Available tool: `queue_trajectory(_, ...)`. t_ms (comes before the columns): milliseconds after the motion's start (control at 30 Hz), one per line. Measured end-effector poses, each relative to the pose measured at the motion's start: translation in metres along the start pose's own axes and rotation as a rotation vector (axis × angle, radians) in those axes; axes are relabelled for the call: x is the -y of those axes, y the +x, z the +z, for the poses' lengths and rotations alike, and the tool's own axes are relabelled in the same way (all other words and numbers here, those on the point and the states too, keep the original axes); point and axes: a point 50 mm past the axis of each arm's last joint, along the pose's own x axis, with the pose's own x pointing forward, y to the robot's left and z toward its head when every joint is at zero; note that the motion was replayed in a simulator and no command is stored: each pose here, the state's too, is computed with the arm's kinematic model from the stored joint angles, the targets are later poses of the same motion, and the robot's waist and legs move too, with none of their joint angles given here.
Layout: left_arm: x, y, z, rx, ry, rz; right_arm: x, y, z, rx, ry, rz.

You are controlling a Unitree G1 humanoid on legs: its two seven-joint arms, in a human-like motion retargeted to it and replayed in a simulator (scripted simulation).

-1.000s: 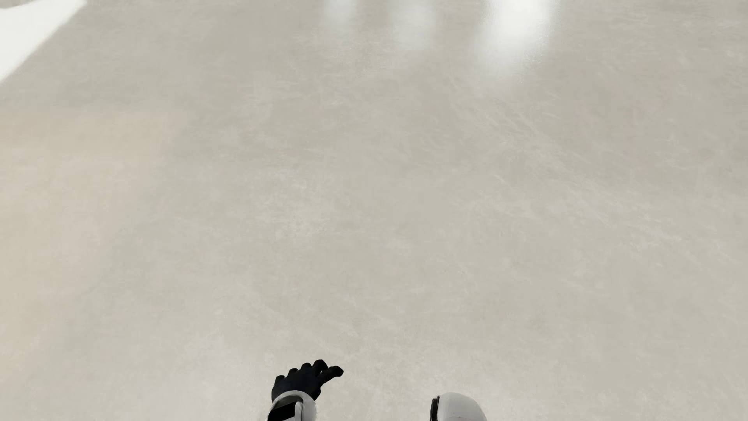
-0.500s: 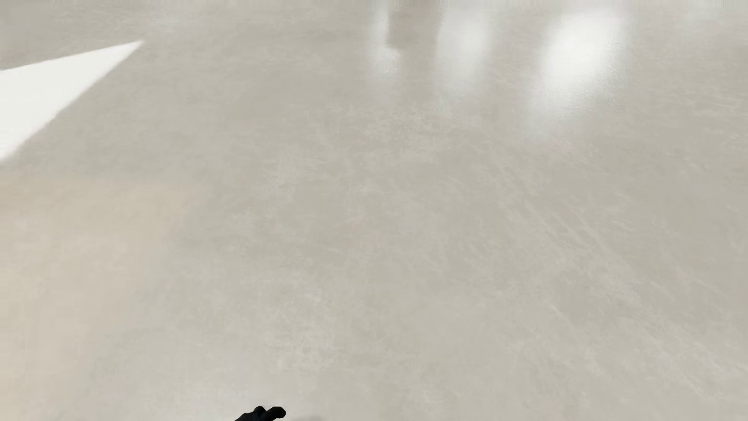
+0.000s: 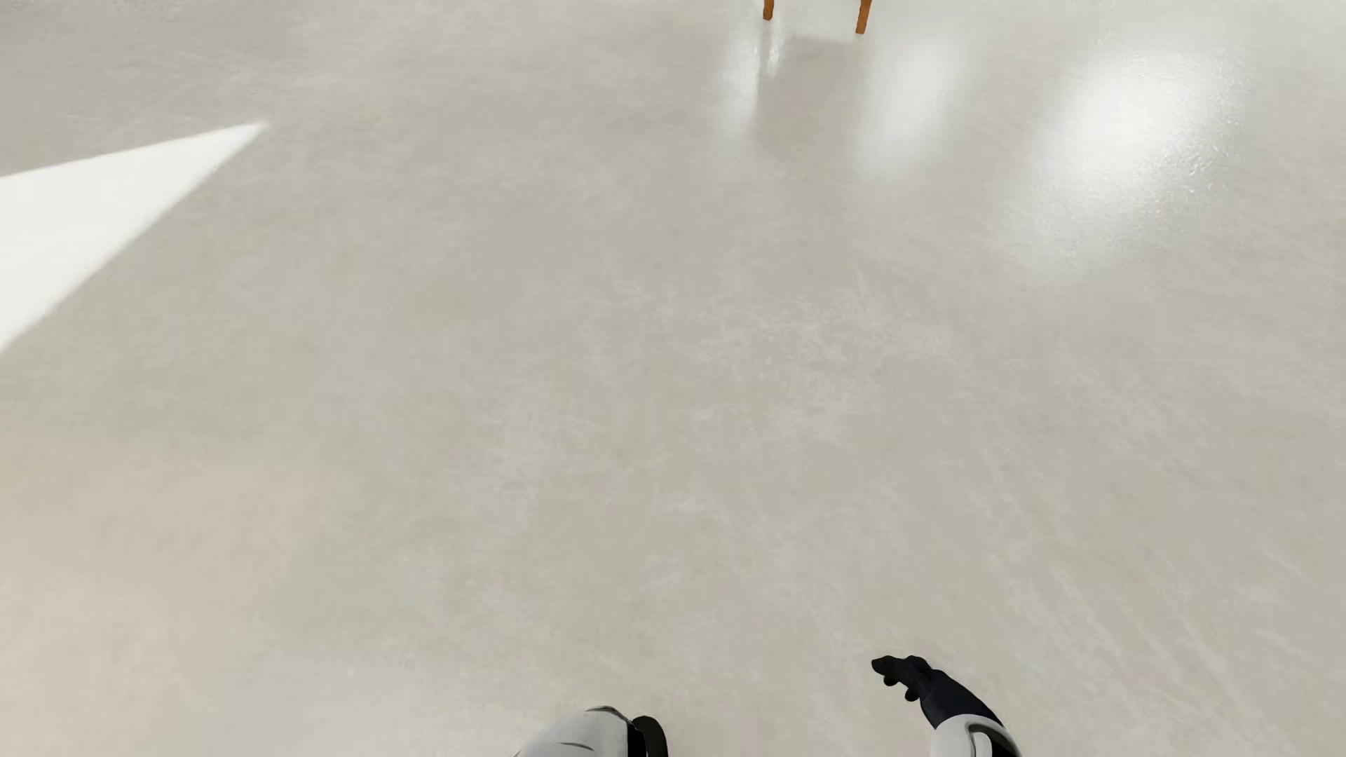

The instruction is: Walk towards the chair

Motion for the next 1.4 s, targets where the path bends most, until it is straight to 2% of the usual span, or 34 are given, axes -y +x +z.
queue_trajectory(67,-0.039,0.005,0.043,0.093,-0.017,0.19,-0.021,-0.011,-0.011,0.001,-0.114,0.087)
queue_trajectory(100,-0.063,0.004,0.067,0.175,-0.053,0.245,-0.032,-0.019,-0.021,-0.029,-0.077,0.111)
queue_trajectory(167,-0.116,-0.005,0.116,0.399,-0.118,0.325,-0.051,-0.036,-0.043,-0.12,0.099,0.138)
queue_trajectory(233,-0.177,-0.03,0.155,0.616,-0.071,0.466,-0.069,-0.05,-0.067,-0.23,0.21,0.177)
queue_trajectory(300,-0.224,-0.062,0.18,0.756,0.028,0.654,-0.092,-0.066,-0.089,-0.33,0.169,0.29)
queue_trajectory(367,-0.249,-0.082,0.184,0.802,0.085,0.77,-0.113,-0.078,-0.104,-0.386,0.037,0.442)
queue_trajectory(433,-0.25,-0.076,0.162,0.763,0.018,0.771,-0.126,-0.084,-0.112,-0.408,-0.116,0.568)
queue_trajectory(467,-0.242,-0.067,0.147,0.713,-0.03,0.745,-0.128,-0.084,-0.111,-0.417,-0.131,0.585)
queue_trajectory(533,-0.215,-0.05,0.123,0.584,0.039,0.72,-0.124,-0.078,-0.1,-0.417,-0.018,0.518)
queue_trajectory(567,-0.198,-0.054,0.119,0.622,-0.021,0.709,-0.116,-0.07,-0.093,-0.401,0.056,0.45)
queue_trajectory(600,-0.177,-0.067,0.12,0.732,-0.236,0.623,-0.103,-0.06,-0.086,-0.376,0.108,0.371)
queue_trajectory(667,-0.157,-0.119,0.122,1.034,-0.454,0.588,-0.077,-0.039,-0.064,-0.292,0.129,0.235)
queue_trajectory(733,-0.161,-0.196,0.133,1.499,-0.631,0.557,-0.053,-0.023,-0.036,-0.156,0.093,0.156)
queue_trajectory(800,-0.181,-0.268,0.134,1.952,-0.642,0.573,-0.027,-0.008,-0.004,-0.006,-0.014,0.108)
queue_trajectory(833,-0.19,-0.295,0.132,2.113,-0.628,0.595,-0.014,-0.002,0.013,0.058,-0.082,0.079)
queue_trajectory(933,-0.209,-0.341,0.132,2.344,-0.616,0.645,0.019,0.01,0.053,0.168,-0.243,0.008)
queue_trajectory(1000,-0.214,-0.353,0.137,2.403,-0.591,0.643,0.032,0.01,0.054,0.161,-0.181,-0.055)
queue_trajectory(1067,-0.215,-0.352,0.14,2.39,-0.652,0.618,0.027,0.003,0.041,0.135,-0.034,-0.073)
queue_trajectory(1133,-0.216,-0.346,0.135,2.323,-0.694,0.766,0.007,-0.004,0.021,0.081,0.06,-0.014)
queue_trajectory(1267,-0.211,-0.344,0.138,2.248,-0.658,0.931,-0.042,-0.026,-0.029,-0.081,-0.037,0.15)
queue_trajectory(1400,-0.213,-0.346,0.138,2.149,-0.604,1.171,-0.087,-0.064,-0.097,-0.35,0.026,0.31)
